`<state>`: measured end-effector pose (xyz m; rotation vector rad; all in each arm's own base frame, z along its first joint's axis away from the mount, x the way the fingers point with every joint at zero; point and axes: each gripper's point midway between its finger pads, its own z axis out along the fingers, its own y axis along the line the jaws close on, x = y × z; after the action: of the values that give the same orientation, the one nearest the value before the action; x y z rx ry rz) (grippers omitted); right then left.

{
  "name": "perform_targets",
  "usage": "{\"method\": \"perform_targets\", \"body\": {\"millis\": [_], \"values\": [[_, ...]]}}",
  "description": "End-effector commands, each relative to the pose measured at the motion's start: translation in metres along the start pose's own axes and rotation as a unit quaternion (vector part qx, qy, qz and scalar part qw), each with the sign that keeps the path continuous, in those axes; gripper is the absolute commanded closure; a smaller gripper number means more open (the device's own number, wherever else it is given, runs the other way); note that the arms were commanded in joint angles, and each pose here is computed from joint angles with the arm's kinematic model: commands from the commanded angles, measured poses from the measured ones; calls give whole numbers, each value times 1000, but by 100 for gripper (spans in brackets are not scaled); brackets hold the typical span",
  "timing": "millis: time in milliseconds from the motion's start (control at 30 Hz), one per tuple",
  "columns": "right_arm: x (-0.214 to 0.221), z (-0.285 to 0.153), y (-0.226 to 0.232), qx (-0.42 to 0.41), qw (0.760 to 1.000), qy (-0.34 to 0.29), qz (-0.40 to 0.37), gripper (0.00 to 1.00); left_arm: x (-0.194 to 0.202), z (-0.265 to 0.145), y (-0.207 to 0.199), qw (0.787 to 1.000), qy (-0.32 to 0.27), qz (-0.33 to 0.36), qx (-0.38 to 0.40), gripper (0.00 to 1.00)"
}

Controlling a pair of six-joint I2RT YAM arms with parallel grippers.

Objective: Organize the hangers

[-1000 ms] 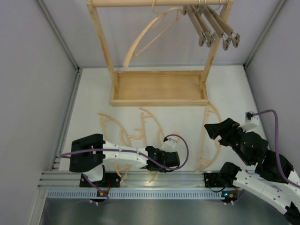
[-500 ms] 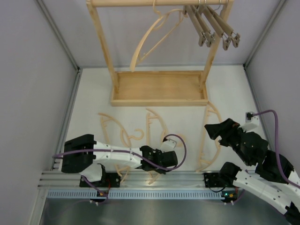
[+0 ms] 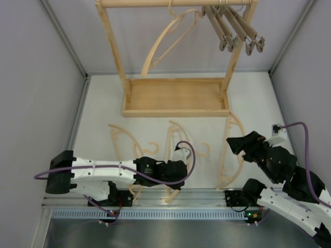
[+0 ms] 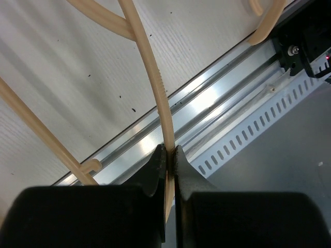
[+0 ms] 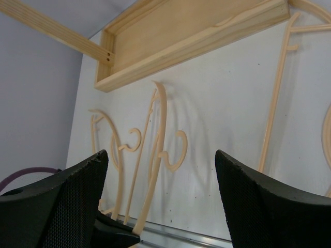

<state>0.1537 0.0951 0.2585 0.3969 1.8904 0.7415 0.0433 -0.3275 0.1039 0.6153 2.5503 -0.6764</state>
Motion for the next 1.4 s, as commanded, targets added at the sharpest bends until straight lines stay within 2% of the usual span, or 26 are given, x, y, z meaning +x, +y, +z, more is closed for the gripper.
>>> {"method": "perform_targets", "body": {"millis": [0, 500, 767, 933, 1067, 1267, 1367], "values": [[-7, -5, 0, 1, 1000, -8, 2, 19, -24, -25, -21, 998, -39, -1, 43, 100], [-9, -6, 0, 0, 1000, -12, 6, 19, -80, -81, -24, 986, -138, -15, 90, 100], [-9, -5, 1, 3, 1000, -11, 4, 19, -118, -111, 4, 975, -194, -51, 99, 100], [-3, 1, 6, -3, 1000, -1, 3, 19, -152, -141, 28, 960, -248, -76, 102, 100], [-3, 3, 11, -7, 1000, 1, 1, 19, -167, -149, 43, 957, -252, -81, 117, 100], [-4, 5, 18, -14, 1000, 4, 0, 20, -198, -149, 84, 947, -274, -127, 111, 100], [-4, 5, 21, -16, 1000, 7, 0, 20, -209, -147, 89, 942, -274, -135, 135, 100]]}}
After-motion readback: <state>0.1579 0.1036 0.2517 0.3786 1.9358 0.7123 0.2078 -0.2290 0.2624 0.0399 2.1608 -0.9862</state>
